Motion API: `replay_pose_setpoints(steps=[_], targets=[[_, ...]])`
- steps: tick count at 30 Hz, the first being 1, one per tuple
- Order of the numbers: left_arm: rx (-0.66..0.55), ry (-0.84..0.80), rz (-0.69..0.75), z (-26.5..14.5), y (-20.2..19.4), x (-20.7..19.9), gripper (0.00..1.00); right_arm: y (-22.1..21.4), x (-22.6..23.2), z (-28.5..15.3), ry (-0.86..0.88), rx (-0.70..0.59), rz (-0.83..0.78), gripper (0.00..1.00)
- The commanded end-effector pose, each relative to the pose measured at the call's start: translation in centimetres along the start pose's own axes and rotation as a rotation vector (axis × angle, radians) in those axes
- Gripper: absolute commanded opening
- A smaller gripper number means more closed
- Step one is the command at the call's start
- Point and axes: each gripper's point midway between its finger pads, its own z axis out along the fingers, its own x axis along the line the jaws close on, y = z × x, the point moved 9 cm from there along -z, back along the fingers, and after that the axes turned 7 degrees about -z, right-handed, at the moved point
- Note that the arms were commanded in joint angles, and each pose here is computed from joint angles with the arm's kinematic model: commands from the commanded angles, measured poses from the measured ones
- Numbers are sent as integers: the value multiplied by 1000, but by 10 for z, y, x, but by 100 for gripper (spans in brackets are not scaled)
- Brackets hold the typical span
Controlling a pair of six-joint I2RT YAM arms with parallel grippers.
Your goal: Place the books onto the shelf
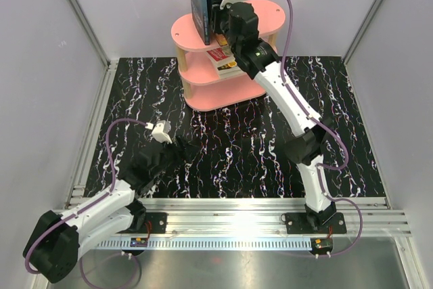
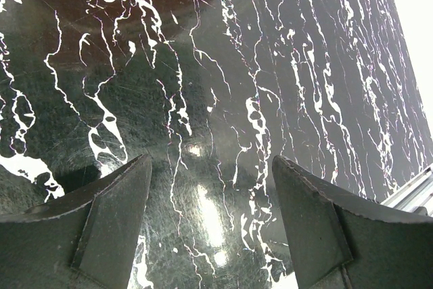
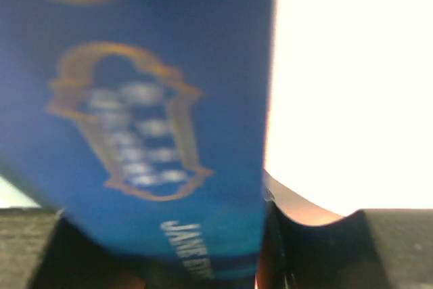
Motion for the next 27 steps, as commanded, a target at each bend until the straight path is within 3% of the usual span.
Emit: replay_pose_setpoints(steps=[1, 19, 20, 23, 25, 26, 27], targets=[[-33, -41, 7, 3, 4, -5, 75, 26, 7, -18, 22, -62, -5, 46], [-34, -25, 20, 6, 4, -3, 74, 11, -11, -45, -96, -25, -3, 48], [-60, 3, 27, 6, 13, -7, 74, 18, -16, -52, -102, -45, 14, 47], [-188, 144, 63, 12, 46, -11, 74, 8, -21, -55, -114, -44, 71, 31], [-320, 164, 81, 18, 99, -33, 73, 6, -21, -53, -109, -25, 79, 29], [-314, 196, 91, 33, 113, -31, 73, 3, -19, -50, -105, -14, 75, 29], [-324, 102, 82, 40, 149, -53, 73, 8, -19, -50, -102, -21, 77, 29]])
